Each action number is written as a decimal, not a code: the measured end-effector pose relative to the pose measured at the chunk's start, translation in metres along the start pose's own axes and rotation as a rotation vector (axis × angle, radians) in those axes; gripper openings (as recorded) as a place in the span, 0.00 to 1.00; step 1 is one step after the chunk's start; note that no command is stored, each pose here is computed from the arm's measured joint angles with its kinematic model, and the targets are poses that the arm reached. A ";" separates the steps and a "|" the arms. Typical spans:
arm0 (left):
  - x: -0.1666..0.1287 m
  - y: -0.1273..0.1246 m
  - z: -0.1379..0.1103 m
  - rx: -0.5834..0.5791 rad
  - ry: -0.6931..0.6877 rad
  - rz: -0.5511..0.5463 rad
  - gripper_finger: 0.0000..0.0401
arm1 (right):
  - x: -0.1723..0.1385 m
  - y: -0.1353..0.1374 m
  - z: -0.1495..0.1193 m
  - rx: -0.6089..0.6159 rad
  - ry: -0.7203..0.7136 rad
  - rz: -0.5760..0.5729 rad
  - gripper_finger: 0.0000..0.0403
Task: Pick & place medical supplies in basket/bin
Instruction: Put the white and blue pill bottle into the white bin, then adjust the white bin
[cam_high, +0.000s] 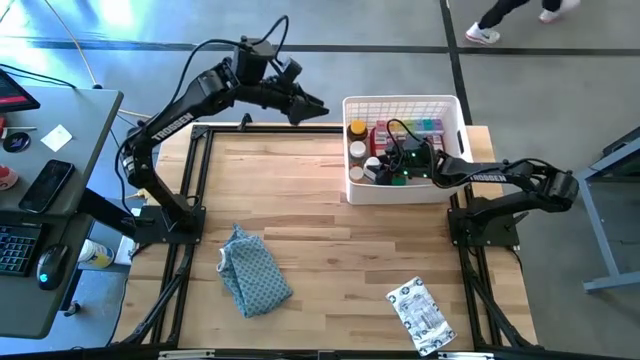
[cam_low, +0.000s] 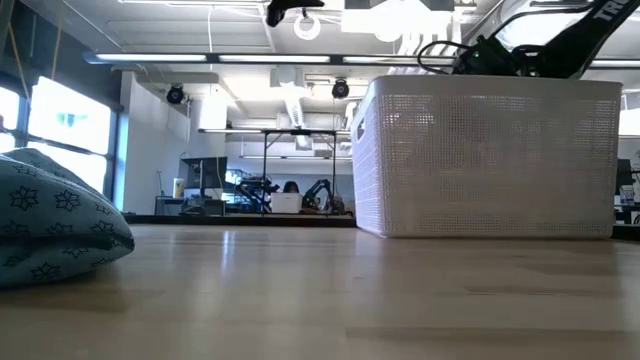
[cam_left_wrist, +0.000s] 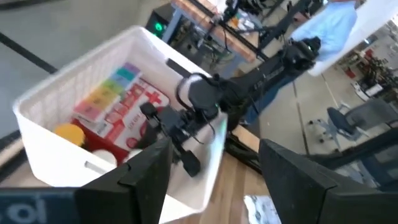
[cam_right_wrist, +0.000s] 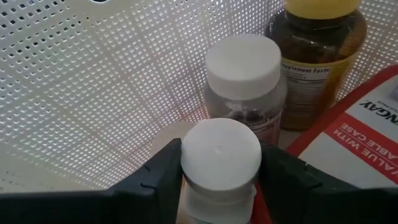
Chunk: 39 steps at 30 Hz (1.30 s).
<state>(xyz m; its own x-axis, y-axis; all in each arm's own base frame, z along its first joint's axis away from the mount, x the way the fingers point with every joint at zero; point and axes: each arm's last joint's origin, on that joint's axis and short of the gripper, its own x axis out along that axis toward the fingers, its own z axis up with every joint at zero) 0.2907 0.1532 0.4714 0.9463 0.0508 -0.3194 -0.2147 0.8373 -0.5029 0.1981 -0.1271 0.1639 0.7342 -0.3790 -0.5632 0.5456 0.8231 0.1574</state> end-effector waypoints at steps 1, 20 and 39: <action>0.000 0.000 -0.001 -0.005 0.009 0.000 0.67 | 0.000 0.000 0.000 -0.005 0.001 0.001 0.43; 0.007 -0.017 -0.015 -0.055 0.107 -0.047 0.59 | -0.009 0.002 0.008 -0.036 -0.065 0.024 0.53; 0.011 -0.028 -0.022 -0.103 0.109 0.001 0.54 | -0.074 0.013 0.044 -0.094 -0.291 0.071 0.59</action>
<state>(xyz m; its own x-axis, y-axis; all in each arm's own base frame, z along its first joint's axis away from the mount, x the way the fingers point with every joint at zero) 0.3020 0.1184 0.4644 0.9155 -0.0125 -0.4022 -0.2445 0.7766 -0.5806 0.1688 -0.1066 0.2431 0.8611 -0.4134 -0.2959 0.4594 0.8820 0.1046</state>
